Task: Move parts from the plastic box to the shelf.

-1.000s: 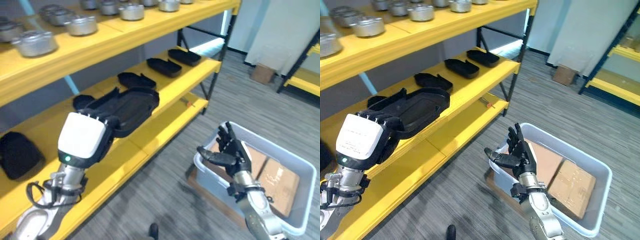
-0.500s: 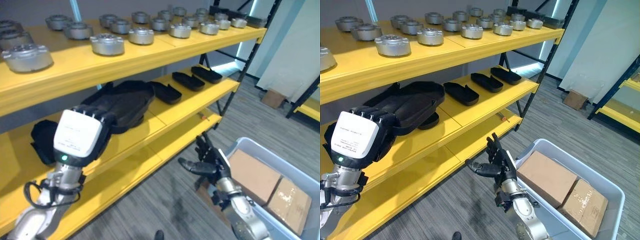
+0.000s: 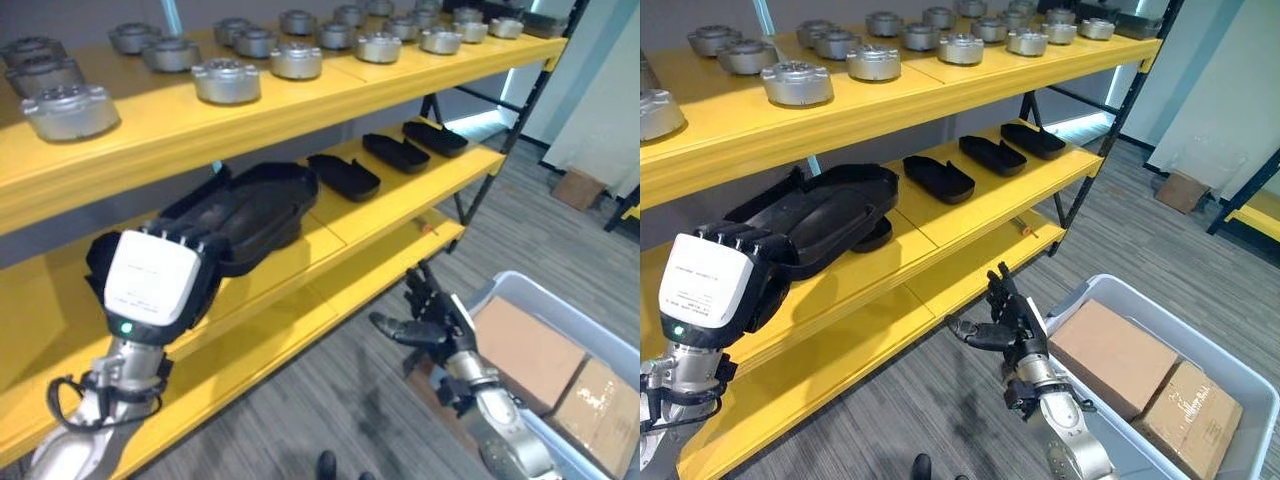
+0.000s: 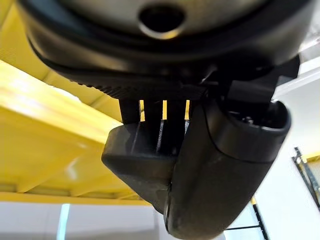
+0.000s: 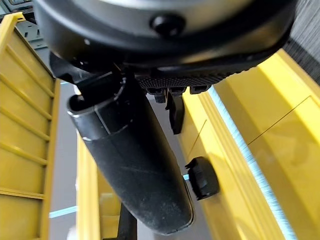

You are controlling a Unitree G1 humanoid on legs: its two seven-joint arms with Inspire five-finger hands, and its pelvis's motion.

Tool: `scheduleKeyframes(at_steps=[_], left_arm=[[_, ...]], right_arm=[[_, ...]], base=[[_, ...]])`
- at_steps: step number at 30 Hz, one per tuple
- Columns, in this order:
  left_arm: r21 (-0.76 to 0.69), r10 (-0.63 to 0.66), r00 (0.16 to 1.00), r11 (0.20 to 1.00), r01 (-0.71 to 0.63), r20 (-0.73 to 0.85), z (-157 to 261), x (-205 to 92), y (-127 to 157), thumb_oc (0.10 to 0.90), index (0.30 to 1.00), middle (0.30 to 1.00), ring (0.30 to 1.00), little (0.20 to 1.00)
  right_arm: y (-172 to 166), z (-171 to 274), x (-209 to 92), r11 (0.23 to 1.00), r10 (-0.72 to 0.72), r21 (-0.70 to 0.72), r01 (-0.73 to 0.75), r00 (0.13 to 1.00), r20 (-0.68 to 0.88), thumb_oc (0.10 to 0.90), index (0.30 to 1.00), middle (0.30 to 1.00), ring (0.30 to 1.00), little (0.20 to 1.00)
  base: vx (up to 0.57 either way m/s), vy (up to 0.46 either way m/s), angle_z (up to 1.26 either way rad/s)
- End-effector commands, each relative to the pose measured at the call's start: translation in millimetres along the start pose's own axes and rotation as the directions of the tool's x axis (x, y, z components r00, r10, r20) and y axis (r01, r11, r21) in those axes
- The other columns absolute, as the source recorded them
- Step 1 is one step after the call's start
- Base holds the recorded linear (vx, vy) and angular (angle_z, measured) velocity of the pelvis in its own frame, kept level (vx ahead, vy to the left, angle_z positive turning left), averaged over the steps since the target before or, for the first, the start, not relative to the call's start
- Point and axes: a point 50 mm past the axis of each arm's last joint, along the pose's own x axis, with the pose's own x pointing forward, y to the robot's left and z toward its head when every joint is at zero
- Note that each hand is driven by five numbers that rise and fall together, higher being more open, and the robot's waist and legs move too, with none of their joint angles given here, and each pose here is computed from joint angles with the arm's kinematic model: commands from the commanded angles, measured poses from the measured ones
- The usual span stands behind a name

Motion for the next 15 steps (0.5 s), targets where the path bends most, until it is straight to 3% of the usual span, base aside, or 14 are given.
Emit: scheduleKeyframes(at_steps=[1, 6, 9, 15], left_arm=[[0.012, 0.34, 0.94, 0.94, -0.34, -0.008, -6, 38, 39, 0.4, 0.3, 0.3, 0.3, 0.3], [-0.037, 0.366, 0.93, 0.93, -0.367, -0.024, -6, 43, 41, 0.4, 0.3, 0.3, 0.3, 0.3], [-0.056, 0.39, 0.919, 0.918, -0.393, -0.064, -8, 42, 41, 0.4, 0.3, 0.3, 0.3, 0.3], [-0.104, 0.437, 0.897, 0.891, -0.441, -0.06, -1, 50, 45, 0.4, 0.3, 0.3, 0.3, 0.3]], right_arm=[[10, 57, 16, 0.998, 0.069, -0.019, -0.066, 0.95, 0.304, 0.9, 1.0, 1.0, 1.0, 1.0], [1, 57, 13, 0.999, 0.034, -0.02, -0.029, 0.956, 0.293, 0.9, 1.0, 1.0, 1.0, 1.0], [-3, 55, 10, 1.0, 0.014, -0.015, -0.01, 0.959, 0.282, 0.9, 1.0, 1.0, 1.0, 1.0], [-11, 55, 4, 1.0, -0.023, 0.009, 0.022, 0.958, 0.287, 0.9, 1.0, 1.0, 1.0, 1.0]], base=[[-0.15, 0.018, 0.65], [-0.09, 0.057, 1.09], [0.03, 0.116, 0.27], [0.02, 0.299, 0.58]])
